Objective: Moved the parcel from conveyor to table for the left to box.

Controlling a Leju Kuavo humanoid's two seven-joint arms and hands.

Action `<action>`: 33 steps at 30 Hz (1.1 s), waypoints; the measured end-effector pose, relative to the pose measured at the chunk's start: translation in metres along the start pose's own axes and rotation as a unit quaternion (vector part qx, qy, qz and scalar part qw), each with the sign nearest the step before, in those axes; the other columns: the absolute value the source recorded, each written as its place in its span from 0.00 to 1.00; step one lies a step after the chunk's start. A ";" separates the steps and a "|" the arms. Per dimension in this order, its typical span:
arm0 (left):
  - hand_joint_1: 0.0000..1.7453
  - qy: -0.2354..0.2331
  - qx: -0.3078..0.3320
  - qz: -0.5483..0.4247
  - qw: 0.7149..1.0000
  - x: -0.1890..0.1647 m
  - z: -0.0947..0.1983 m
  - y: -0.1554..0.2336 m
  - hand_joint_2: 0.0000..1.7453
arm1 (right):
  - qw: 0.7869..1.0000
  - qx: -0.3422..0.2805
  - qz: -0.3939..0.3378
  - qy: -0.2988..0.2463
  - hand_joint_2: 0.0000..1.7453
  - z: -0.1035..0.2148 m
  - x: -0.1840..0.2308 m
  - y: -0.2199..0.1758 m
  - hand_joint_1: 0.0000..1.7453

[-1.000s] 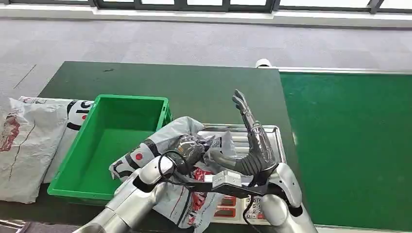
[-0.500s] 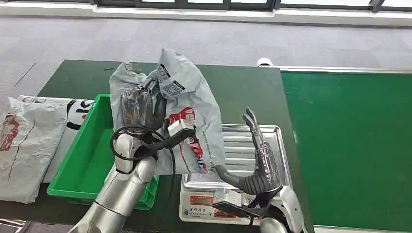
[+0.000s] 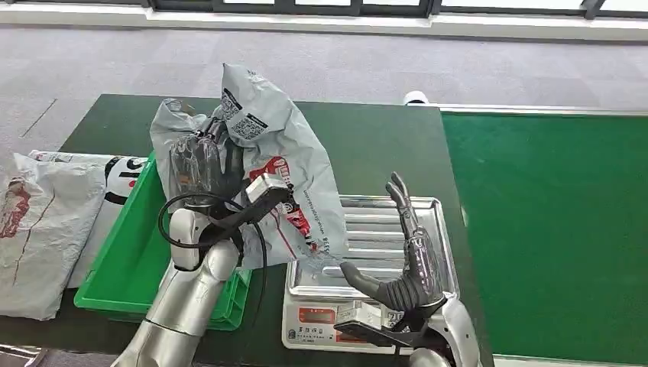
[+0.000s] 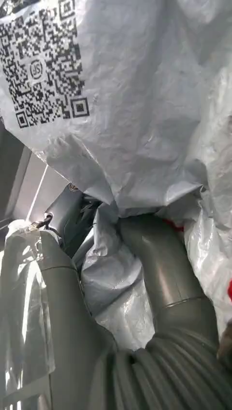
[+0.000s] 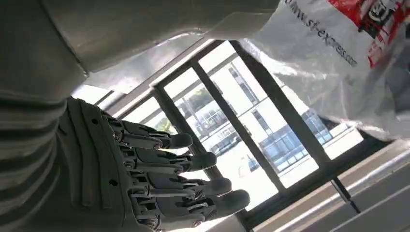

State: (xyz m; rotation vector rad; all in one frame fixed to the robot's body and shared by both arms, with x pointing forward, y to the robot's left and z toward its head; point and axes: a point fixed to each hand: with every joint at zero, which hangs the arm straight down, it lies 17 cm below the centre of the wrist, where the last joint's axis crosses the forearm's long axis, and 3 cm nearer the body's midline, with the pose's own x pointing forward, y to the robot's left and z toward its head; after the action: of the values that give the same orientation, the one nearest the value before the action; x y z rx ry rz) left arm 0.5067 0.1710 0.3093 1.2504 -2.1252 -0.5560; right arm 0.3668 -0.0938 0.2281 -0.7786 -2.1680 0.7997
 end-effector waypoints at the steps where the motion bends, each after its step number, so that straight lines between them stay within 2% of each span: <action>1: 1.00 0.000 0.000 0.000 1.000 0.000 0.000 0.000 1.00 | 1.000 0.000 0.000 0.000 1.00 0.000 0.000 0.000 0.00; 7: 1.00 0.000 0.002 0.000 1.000 0.000 -0.002 0.001 1.00 | 1.000 0.000 0.000 0.000 1.00 0.000 0.000 0.000 0.00; 9: 1.00 0.013 -0.003 -0.009 1.000 -0.011 -0.001 -0.002 1.00 | 1.000 0.000 -0.001 0.000 1.00 -0.001 0.001 0.000 0.00; 10: 1.00 0.044 -0.017 -0.028 0.998 -0.037 0.001 -0.010 1.00 | 1.000 0.000 -0.002 -0.001 1.00 -0.002 0.001 0.000 0.00; 11: 1.00 0.050 -0.020 -0.033 0.998 -0.042 0.001 -0.012 1.00 | 1.000 -0.001 -0.003 -0.001 1.00 -0.003 0.001 0.000 0.00; 12: 1.00 0.086 -0.039 -0.065 0.993 -0.078 0.009 -0.019 1.00 | 1.000 -0.004 -0.007 -0.003 1.00 -0.007 0.001 -0.002 0.00; 13: 1.00 0.147 -0.065 -0.118 0.980 -0.136 0.029 -0.023 1.00 | 1.000 -0.006 -0.015 -0.015 1.00 -0.020 0.004 -0.003 0.00; 16: 1.00 0.176 -0.076 -0.131 0.973 -0.161 0.042 -0.023 1.00 | 1.000 -0.005 -0.017 -0.021 1.00 -0.025 0.004 -0.002 0.00; 21: 1.00 0.196 -0.086 -0.135 0.968 -0.177 0.054 -0.026 1.00 | 1.000 -0.003 -0.018 -0.023 1.00 -0.027 0.004 0.000 0.00; 33: 1.00 0.208 -0.079 -0.131 0.966 -0.188 0.057 -0.020 1.00 | 1.000 0.001 -0.017 -0.021 1.00 -0.027 0.002 0.003 0.00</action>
State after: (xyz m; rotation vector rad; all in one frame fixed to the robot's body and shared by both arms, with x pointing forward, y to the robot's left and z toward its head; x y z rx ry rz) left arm 0.5500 0.3307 0.2016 1.4227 -1.5517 -0.5086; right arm 0.3866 -0.0821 0.2421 -0.7273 -2.2116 0.8062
